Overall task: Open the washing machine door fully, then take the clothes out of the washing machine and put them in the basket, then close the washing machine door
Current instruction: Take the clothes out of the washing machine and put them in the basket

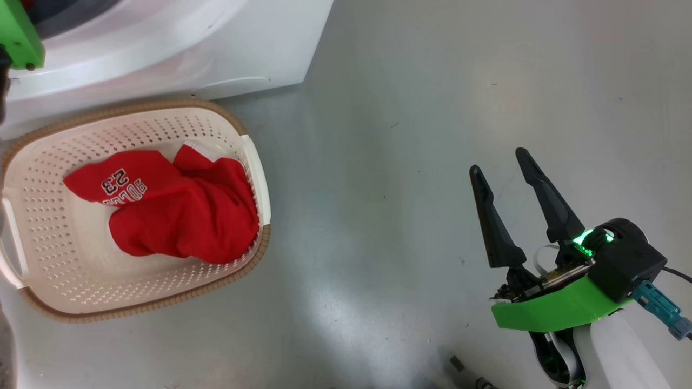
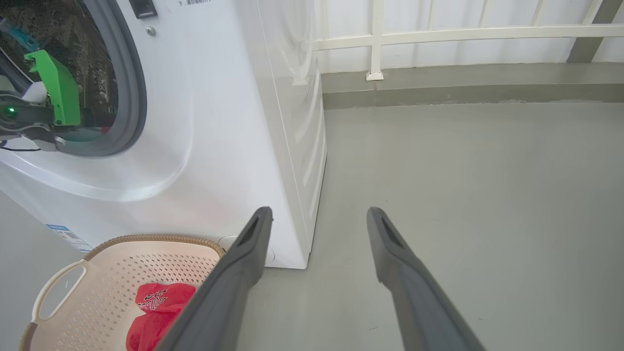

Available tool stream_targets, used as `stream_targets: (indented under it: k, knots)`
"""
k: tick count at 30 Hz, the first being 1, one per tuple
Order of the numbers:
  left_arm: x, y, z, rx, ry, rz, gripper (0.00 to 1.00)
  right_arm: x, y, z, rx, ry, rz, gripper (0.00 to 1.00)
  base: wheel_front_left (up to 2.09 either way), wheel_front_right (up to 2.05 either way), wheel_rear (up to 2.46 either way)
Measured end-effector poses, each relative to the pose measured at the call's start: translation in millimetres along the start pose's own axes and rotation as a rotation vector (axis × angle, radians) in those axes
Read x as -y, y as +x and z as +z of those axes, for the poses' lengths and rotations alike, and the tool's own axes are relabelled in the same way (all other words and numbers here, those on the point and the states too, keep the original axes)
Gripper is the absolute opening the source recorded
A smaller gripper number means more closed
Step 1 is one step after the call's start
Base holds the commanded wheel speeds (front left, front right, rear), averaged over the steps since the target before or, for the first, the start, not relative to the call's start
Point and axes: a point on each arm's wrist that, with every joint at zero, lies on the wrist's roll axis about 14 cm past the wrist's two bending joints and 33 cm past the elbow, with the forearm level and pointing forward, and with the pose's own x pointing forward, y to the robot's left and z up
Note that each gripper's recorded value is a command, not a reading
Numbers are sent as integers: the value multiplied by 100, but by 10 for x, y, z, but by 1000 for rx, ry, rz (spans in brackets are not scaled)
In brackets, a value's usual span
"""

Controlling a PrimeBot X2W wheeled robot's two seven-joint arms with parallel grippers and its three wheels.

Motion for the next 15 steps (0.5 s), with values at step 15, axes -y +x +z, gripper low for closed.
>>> stream_targets:
  k: [15]
  knots:
    - [-55,-76,190,120,-9,-8,0,-70,42,-10,3,10,21,100,0,0,0]
